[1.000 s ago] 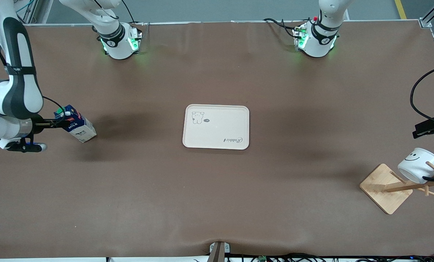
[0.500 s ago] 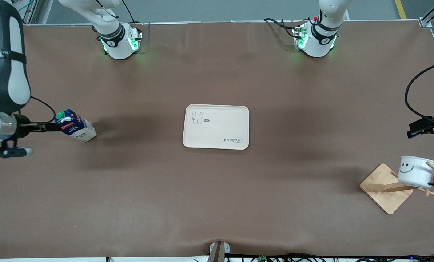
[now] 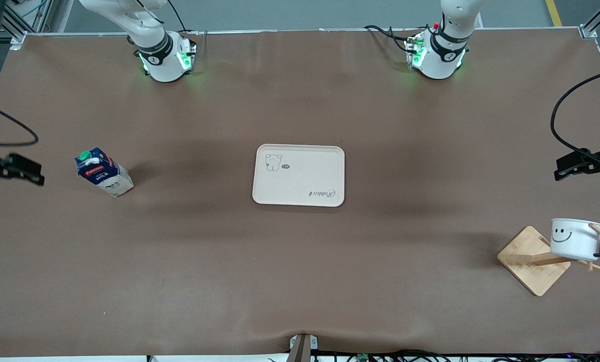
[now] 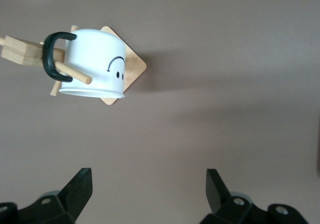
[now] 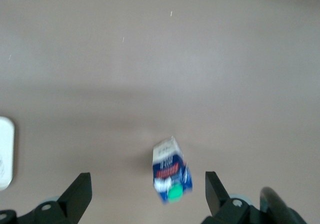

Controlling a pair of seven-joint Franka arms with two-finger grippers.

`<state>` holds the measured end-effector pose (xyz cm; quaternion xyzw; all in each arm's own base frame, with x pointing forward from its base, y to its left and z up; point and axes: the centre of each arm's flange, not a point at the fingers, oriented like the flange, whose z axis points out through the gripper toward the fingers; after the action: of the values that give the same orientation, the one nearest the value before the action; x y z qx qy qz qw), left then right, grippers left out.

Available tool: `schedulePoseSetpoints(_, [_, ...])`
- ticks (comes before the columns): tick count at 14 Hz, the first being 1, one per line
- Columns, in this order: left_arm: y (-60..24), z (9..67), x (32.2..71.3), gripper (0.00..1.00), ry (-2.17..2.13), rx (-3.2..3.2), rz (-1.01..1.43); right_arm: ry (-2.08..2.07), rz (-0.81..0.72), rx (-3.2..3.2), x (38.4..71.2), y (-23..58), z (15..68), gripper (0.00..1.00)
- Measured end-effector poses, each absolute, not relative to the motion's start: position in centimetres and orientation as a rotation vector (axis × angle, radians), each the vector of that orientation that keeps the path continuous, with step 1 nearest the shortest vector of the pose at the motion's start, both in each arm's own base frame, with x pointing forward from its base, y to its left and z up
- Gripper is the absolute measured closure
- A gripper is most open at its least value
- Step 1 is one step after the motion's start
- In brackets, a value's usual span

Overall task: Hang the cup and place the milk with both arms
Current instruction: 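Release the mug and raise the left gripper while the right gripper withdraws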

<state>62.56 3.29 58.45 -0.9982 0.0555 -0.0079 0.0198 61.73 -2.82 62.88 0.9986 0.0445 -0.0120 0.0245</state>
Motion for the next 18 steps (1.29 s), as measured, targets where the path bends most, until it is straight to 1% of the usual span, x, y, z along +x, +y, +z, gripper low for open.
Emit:
schedulePoseSetpoints(3, [3.0, 58.5, 62.5, 0.00, 0.170, -3.097, -0.018, 0.117, -0.025, 3.118, 57.7, -3.8, 64.9, 0.00])
schedulePoseSetpoints(5, [2.8, 59.1, 62.2, 0.00, 0.171, -3.090, -0.023, 0.105, -0.043, 3.136, 55.3, -4.5, 64.1, 0.00])
schedulePoseSetpoints(7, [2.2, 60.2, 61.5, 0.00, 0.172, -3.074, -0.030, 0.096, -0.075, 3.146, 53.7, -4.9, 63.2, 0.00])
schedulePoseSetpoints(9, [1.6, 61.3, 60.7, 0.00, 0.174, -3.057, -0.021, 0.092, -0.093, 3.158, 53.2, -5.0, 62.6, 0.00])
schedulePoseSetpoints(14, [-1.6, 63.2, 58.6, 0.00, 0.188, -3.048, 0.033, 0.097, -0.078, 3.187, 53.3, -4.7, 62.5, 0.00])
schedulePoseSetpoints(18, [-4.2, 65.9, 56.0, 0.00, 0.189, -3.088, 0.036, 0.104, -0.084, 3.187, 53.2, -4.6, 62.5, 0.00])
